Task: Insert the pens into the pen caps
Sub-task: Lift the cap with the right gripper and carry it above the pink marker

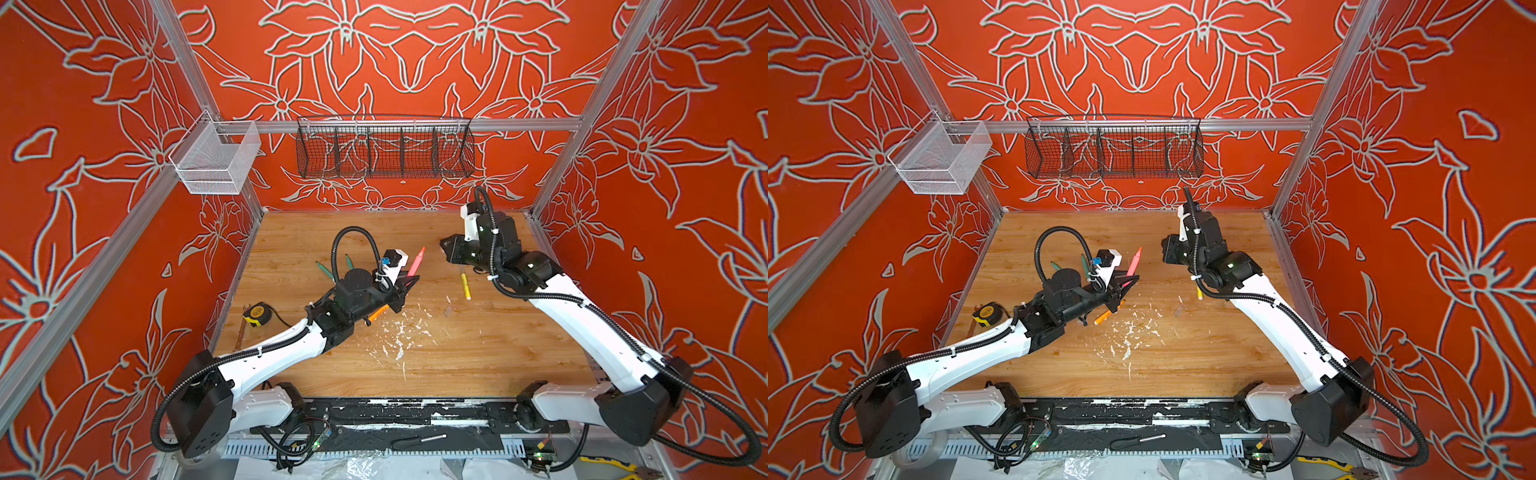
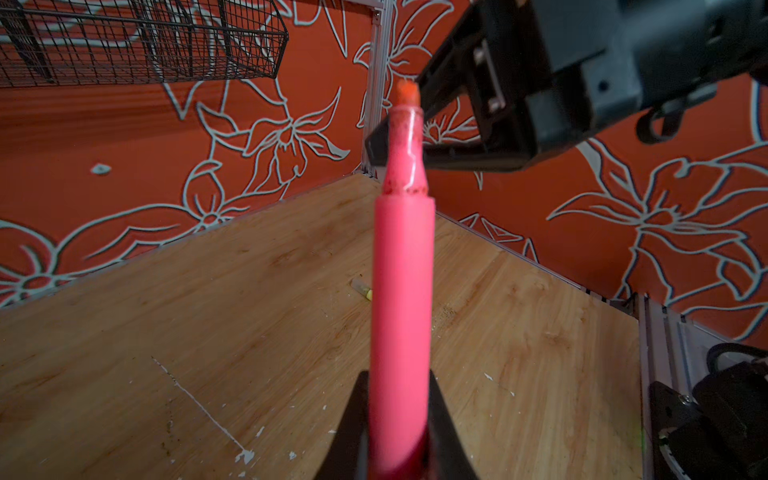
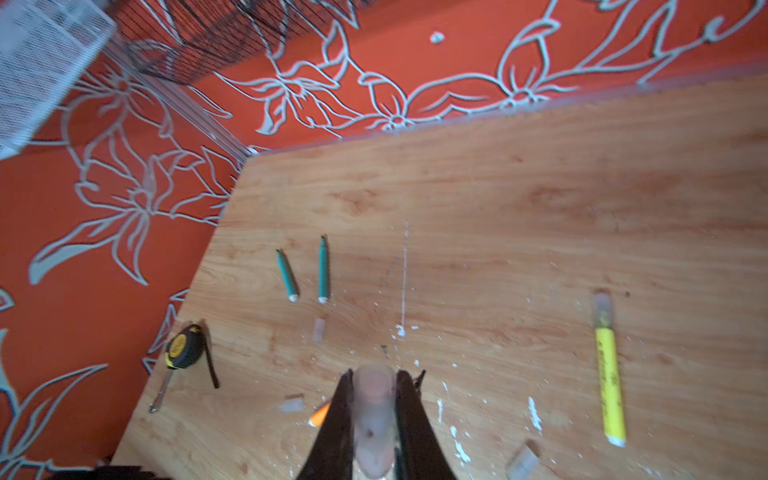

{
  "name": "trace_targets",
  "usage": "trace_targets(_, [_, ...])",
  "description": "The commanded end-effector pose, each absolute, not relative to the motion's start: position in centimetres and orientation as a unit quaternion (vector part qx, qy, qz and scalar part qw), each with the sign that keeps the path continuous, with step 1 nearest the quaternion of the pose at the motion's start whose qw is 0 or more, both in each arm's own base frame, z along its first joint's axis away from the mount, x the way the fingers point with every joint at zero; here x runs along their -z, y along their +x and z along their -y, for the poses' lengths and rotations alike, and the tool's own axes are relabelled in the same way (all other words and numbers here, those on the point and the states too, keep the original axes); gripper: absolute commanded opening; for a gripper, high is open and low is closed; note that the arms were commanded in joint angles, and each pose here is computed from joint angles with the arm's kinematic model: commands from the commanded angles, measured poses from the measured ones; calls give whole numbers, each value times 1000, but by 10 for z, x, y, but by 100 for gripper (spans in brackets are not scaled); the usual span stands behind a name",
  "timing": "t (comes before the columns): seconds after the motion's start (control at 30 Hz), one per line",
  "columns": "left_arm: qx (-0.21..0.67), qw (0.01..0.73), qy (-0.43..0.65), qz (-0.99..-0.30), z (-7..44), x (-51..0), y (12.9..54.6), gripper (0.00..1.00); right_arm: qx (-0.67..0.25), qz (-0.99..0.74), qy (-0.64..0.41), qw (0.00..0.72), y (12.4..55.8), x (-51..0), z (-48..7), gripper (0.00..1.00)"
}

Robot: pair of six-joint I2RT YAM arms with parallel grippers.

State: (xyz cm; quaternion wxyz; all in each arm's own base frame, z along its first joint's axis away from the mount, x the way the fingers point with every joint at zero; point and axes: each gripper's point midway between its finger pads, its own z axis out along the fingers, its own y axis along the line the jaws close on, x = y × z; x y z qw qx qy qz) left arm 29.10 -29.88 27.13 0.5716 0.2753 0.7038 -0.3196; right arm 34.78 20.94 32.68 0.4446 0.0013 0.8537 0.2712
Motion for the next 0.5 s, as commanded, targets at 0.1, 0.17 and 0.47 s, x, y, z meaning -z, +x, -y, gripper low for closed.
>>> trace_targets(0.1, [345,571,275,-692,307,-280,288,0,-346,-792,3,503,346,-389,-225,8])
trace_targets(0.17, [346,570,274,-693,308,-279,289,0,-357,-786,4,505,345,-395,-228,8])
trace_targets(0.47, [353,563,274,-696,311,-279,289,0,-384,-783,-20,489,329,-397,-249,7])
